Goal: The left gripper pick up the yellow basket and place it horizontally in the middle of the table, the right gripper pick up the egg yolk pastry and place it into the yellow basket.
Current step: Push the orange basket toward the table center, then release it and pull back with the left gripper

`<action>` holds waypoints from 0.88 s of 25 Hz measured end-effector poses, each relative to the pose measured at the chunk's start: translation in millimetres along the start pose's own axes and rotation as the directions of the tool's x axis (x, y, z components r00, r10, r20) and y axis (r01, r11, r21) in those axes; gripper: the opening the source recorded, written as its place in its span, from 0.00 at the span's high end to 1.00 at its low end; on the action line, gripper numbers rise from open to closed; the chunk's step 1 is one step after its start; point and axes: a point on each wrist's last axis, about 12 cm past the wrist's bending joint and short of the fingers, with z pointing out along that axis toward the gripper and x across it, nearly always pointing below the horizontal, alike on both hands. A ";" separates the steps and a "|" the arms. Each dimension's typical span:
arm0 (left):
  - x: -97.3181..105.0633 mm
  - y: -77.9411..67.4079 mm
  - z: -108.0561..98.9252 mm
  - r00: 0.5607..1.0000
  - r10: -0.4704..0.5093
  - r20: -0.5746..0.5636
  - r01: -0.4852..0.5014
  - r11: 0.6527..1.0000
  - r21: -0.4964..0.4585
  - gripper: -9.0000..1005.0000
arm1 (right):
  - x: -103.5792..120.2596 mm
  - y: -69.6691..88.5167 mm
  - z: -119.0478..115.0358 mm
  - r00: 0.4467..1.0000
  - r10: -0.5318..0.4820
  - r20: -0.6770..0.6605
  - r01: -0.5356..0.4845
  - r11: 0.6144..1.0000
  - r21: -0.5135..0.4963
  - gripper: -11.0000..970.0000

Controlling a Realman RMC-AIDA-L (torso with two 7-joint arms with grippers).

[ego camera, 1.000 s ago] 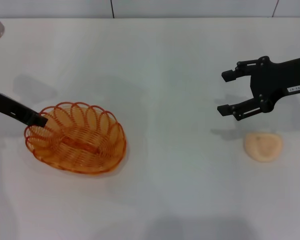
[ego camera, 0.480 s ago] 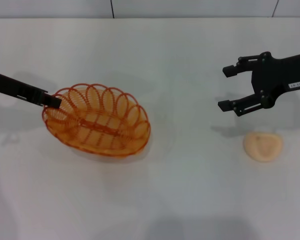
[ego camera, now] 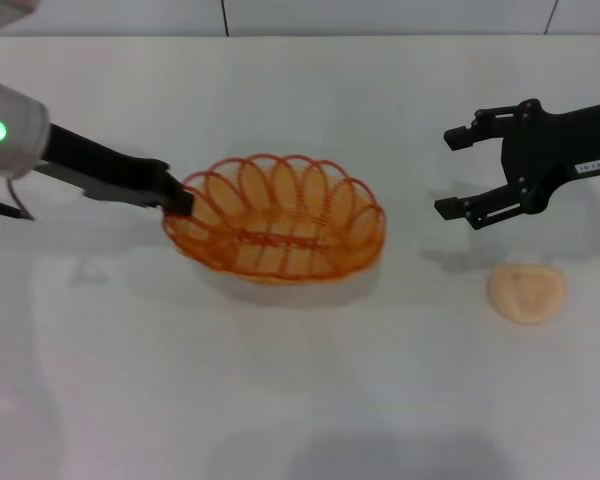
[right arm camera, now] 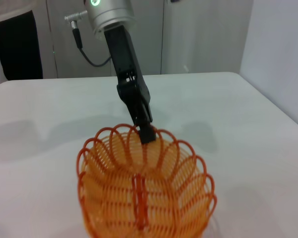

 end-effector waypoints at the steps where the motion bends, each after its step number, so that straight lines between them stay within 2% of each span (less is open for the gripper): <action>1: -1.4 -2.7 4.4 1.000 -0.009 -0.013 0.010 1.000 0.010 0.92 | 0.1 -0.1 0.1 1.000 -0.003 -0.001 0.003 1.000 0.001 0.10; 6: -8.3 -15.3 20.7 0.999 -0.044 -0.026 0.045 0.998 0.039 0.92 | 0.2 -0.7 -0.9 1.000 -0.017 -0.004 0.017 1.000 0.003 0.10; 13: -15.8 -21.7 33.5 0.999 -0.053 -0.013 0.052 0.998 -0.025 0.91 | 1.7 -0.5 -1.5 1.000 -0.025 -0.010 0.025 1.000 0.005 0.10; 22: -14.4 -32.0 47.1 0.998 -0.054 -0.022 0.054 0.999 0.007 0.89 | 1.8 0.2 -3.6 0.999 -0.032 -0.012 0.032 0.999 0.012 0.10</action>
